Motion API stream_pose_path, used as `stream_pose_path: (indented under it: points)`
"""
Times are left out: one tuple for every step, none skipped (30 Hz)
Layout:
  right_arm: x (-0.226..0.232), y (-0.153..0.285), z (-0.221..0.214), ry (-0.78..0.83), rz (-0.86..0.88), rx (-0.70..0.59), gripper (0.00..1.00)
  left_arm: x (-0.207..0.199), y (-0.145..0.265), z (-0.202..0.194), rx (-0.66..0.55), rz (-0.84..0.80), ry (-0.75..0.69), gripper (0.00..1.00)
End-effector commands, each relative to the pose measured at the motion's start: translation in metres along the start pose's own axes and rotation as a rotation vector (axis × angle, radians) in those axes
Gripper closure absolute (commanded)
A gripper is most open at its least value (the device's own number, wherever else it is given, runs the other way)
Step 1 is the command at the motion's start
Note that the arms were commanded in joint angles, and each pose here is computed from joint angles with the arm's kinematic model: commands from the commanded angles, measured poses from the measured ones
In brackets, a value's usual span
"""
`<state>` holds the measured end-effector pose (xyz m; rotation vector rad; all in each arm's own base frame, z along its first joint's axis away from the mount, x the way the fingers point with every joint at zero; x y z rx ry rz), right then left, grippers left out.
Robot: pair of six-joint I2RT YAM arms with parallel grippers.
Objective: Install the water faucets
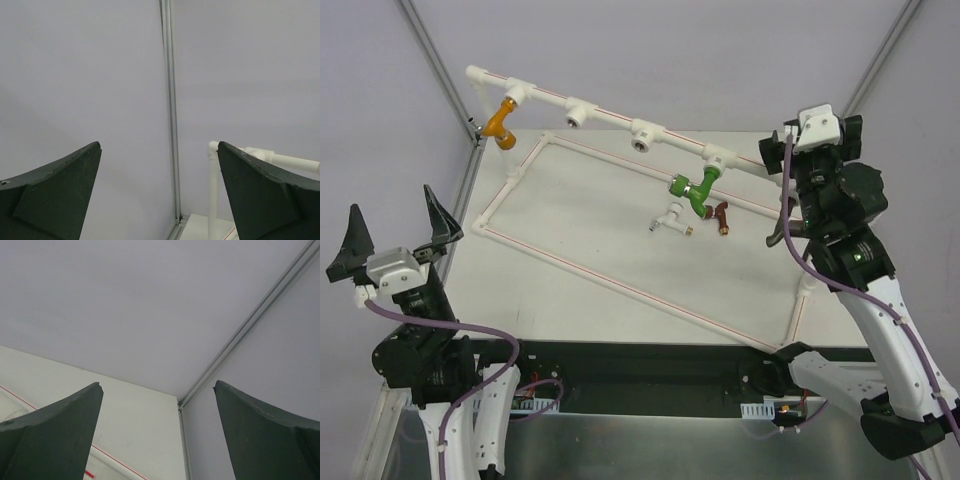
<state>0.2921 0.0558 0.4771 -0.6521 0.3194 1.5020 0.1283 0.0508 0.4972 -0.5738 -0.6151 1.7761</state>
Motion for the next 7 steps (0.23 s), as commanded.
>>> stream_pose_path:
  points:
    - [-0.0057,-0.0140,0.0219,-0.042,-0.018,-0.070,0.04,0.0074,0.0089,0.0101,-0.041,0.027,-0.029,0.01]
    - [-0.0046,-0.0153,0.0236,-0.036,-0.009,-0.078,0.04,0.0071,0.0102,0.0086,-0.040,0.023,-0.032,0.01]
    - [-0.0045,-0.0160,0.0247,-0.032,-0.006,-0.081,0.04,0.0068,0.0108,0.0089,-0.042,0.020,-0.032,0.01]
    - [-0.0025,-0.0174,0.0250,-0.028,0.003,-0.081,0.04,0.0062,0.0108,0.0082,-0.041,0.017,-0.032,0.01]
    - [-0.0001,-0.0185,0.0265,-0.022,0.018,-0.088,0.04,0.0060,0.0107,0.0090,-0.042,0.014,-0.036,0.01]
    - [0.0008,-0.0183,0.0271,-0.018,0.028,-0.091,0.04,0.0056,0.0097,0.0083,-0.039,0.012,-0.039,0.01]
    - [0.0034,-0.0193,0.0278,-0.011,0.047,-0.090,0.04,0.0047,0.0093,0.0082,-0.040,0.007,-0.039,0.01]
Point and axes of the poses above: each gripper's point midway between its finger pads, its own y axis back along the fingers, its own x axis along the line the jaws close on, z = x × y, the point moved 2 cm from there along y, back along the fingers, and after that the axes turned 11 degrees about y, right-handed, at the moved point
